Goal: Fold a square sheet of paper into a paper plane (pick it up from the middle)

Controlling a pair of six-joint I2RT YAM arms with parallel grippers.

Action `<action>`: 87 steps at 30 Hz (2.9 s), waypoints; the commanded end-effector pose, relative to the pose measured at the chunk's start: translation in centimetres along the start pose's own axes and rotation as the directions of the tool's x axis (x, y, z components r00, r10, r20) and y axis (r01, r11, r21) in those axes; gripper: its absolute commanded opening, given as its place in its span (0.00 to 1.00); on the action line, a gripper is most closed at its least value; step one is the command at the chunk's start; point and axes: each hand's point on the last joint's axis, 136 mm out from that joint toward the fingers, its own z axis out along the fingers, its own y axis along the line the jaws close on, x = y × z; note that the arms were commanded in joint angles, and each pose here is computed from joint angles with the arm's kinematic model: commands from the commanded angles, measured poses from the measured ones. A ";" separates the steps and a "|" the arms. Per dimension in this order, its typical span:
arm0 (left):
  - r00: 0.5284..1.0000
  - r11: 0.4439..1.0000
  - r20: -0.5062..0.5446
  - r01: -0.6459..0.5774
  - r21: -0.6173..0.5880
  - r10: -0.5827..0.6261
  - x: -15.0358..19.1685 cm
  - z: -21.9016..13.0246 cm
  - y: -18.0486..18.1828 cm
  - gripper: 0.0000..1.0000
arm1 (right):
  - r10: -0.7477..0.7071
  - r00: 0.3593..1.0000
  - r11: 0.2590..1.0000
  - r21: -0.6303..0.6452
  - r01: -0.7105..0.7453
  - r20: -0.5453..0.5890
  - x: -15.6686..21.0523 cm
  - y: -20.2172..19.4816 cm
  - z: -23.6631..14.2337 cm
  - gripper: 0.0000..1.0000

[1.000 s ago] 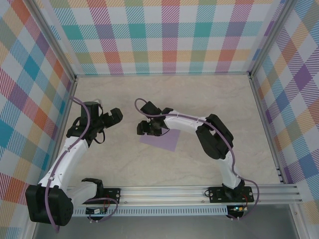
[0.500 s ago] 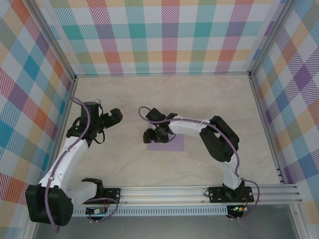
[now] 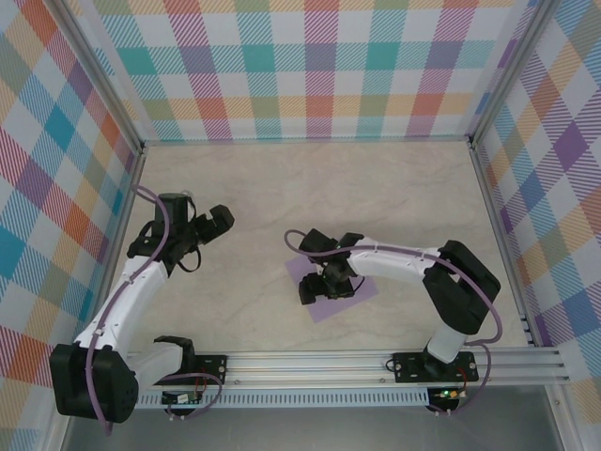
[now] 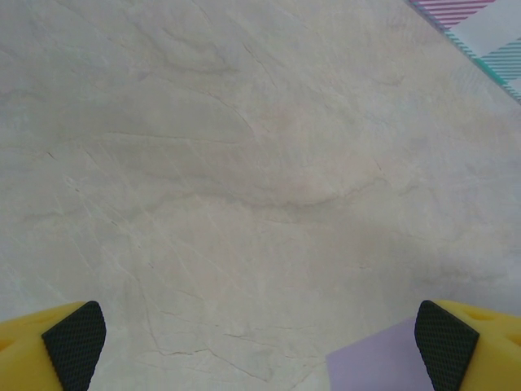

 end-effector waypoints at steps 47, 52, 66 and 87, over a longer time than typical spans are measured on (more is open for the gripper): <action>0.981 0.995 -0.166 0.102 0.019 -0.098 8.7 5.7 -2.5 1.00 | -0.068 0.978 0.953 0.278 0.122 -0.196 -2.7 -7.8 7.0 0.87; 0.981 0.995 -0.168 0.099 0.011 -0.096 8.9 5.7 -2.3 1.00 | -0.050 0.977 0.949 0.295 0.111 -0.208 -2.2 -8.5 8.0 0.82; 0.980 0.995 -0.172 0.100 0.005 -0.097 9.0 5.8 -2.2 1.00 | -0.019 0.982 0.948 0.309 0.076 -0.186 -2.5 -9.3 8.0 0.70; 0.979 0.995 -0.179 0.099 -0.002 -0.098 9.4 6.2 -2.0 1.00 | -0.189 0.982 0.961 0.200 0.191 -0.027 -5.9 -5.4 0.4 0.94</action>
